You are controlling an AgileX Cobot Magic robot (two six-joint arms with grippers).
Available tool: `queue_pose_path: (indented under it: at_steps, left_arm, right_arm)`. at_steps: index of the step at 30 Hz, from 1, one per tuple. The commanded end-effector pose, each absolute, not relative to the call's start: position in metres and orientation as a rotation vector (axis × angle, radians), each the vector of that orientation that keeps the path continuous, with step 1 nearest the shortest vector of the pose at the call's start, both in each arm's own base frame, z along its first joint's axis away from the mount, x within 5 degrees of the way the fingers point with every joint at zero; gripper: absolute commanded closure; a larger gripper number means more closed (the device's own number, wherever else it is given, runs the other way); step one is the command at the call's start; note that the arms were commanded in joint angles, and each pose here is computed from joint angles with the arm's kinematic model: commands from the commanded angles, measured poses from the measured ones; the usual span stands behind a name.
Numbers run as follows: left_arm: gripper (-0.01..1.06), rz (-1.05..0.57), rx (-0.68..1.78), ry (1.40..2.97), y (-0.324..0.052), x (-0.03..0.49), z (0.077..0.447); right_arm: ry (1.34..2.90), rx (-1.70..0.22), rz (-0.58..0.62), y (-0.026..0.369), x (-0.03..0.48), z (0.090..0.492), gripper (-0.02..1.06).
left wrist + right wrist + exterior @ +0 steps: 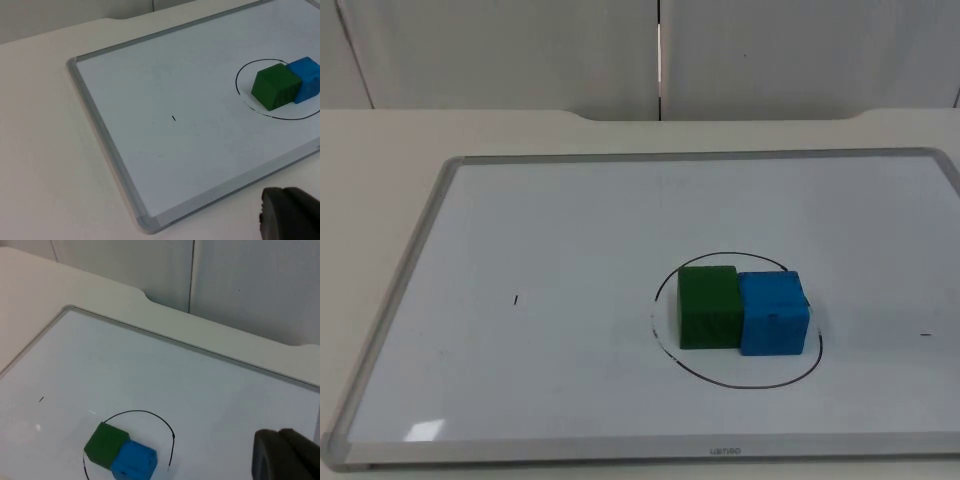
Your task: Push the two cubes into the marked area.
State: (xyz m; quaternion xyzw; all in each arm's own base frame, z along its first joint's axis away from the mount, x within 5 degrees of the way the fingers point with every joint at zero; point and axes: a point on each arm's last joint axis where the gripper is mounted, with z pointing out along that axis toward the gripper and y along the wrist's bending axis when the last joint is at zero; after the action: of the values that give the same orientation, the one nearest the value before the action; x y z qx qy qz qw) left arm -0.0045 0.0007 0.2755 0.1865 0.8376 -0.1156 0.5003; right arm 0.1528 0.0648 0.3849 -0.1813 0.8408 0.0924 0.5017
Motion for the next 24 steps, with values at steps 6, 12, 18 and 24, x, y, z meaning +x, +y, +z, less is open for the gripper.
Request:
queue_pose_path:
  at_steps: [6, 12, 18, 24]
  left_arm:
    - [1.05, -0.272, 0.447, 2.027, 0.001, -0.005, 0.274]
    - [1.05, -0.272, 0.447, 2.027, 0.001, -0.005, 0.274]
    - [1.05, -0.272, 0.447, 2.027, 0.001, -0.005, 0.274]
    - [1.05, -0.272, 0.447, 2.027, 0.001, -0.005, 0.274]
  right_arm:
    - [1.971, -0.434, 0.221, 0.045, 0.107, 0.365, 1.05]
    - [1.917, -0.413, 0.241, 0.028, 0.067, 0.345, 1.05]
    - [1.917, -0.405, 0.283, 0.016, 0.033, 0.328, 1.05]
    - [1.918, -0.407, 0.290, 0.007, 0.011, 0.308, 1.05]
